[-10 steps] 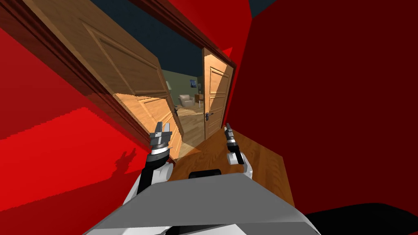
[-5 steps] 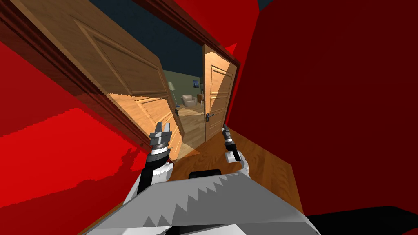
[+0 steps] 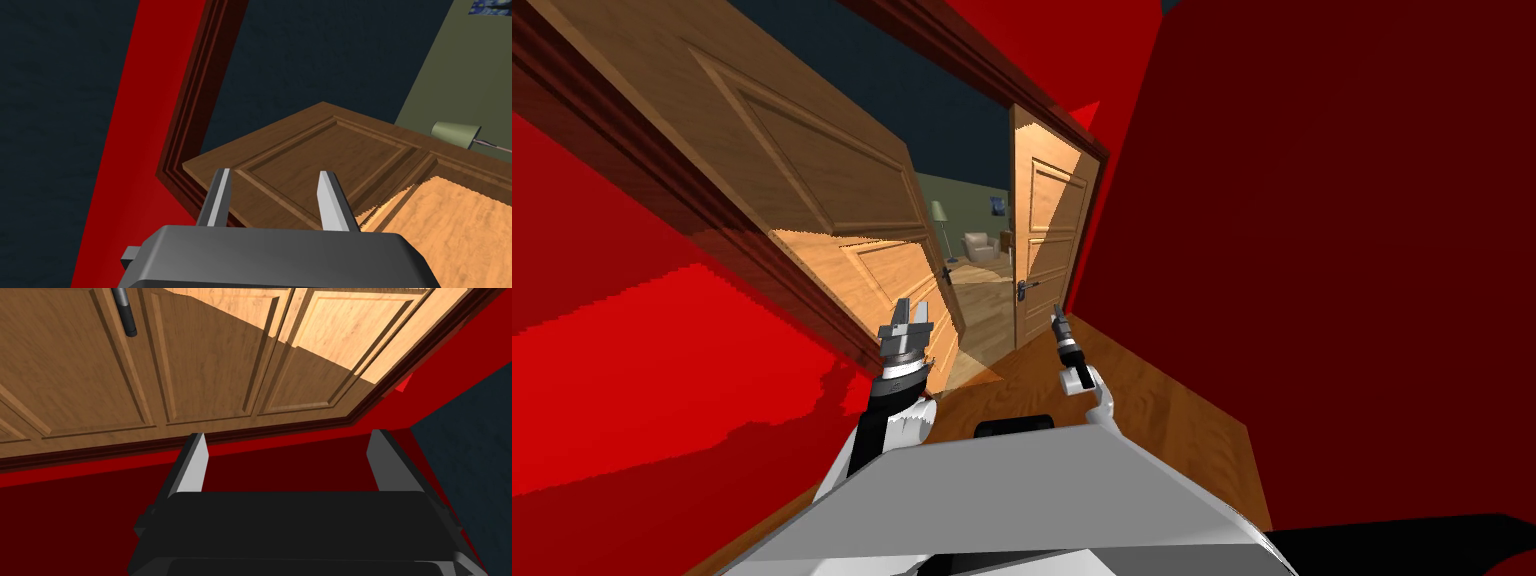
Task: Push the door open
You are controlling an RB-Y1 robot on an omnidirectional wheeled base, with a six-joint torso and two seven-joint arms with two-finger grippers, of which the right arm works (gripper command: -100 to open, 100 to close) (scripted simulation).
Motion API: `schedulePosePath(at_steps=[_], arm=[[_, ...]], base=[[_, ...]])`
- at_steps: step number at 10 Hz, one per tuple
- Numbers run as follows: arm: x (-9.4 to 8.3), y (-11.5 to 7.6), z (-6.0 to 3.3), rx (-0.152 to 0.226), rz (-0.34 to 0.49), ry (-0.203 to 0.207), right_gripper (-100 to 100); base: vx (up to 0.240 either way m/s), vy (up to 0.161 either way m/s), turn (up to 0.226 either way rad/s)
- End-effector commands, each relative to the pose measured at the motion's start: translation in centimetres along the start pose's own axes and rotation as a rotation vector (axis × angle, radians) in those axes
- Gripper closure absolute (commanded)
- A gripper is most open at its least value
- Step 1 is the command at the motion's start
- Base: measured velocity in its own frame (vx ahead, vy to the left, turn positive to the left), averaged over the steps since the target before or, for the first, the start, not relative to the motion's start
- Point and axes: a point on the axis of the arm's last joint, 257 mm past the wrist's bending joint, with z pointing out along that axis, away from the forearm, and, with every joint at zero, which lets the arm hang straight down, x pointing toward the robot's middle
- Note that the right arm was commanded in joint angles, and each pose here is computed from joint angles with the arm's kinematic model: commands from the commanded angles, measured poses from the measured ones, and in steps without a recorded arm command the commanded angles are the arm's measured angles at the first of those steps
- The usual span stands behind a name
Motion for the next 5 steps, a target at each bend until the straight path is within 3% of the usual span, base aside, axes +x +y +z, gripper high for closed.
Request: schedulePosePath(at_steps=[1, 5], arm=[[0.5, -1.0, 0.19, 0.017, 0.010, 0.012, -100], [1.8, -3.1, 0.87, 0.058, 0.032, 0.039, -100]], base=[[0.083, -0.080, 0.084], [0.079, -0.092, 0.086]])
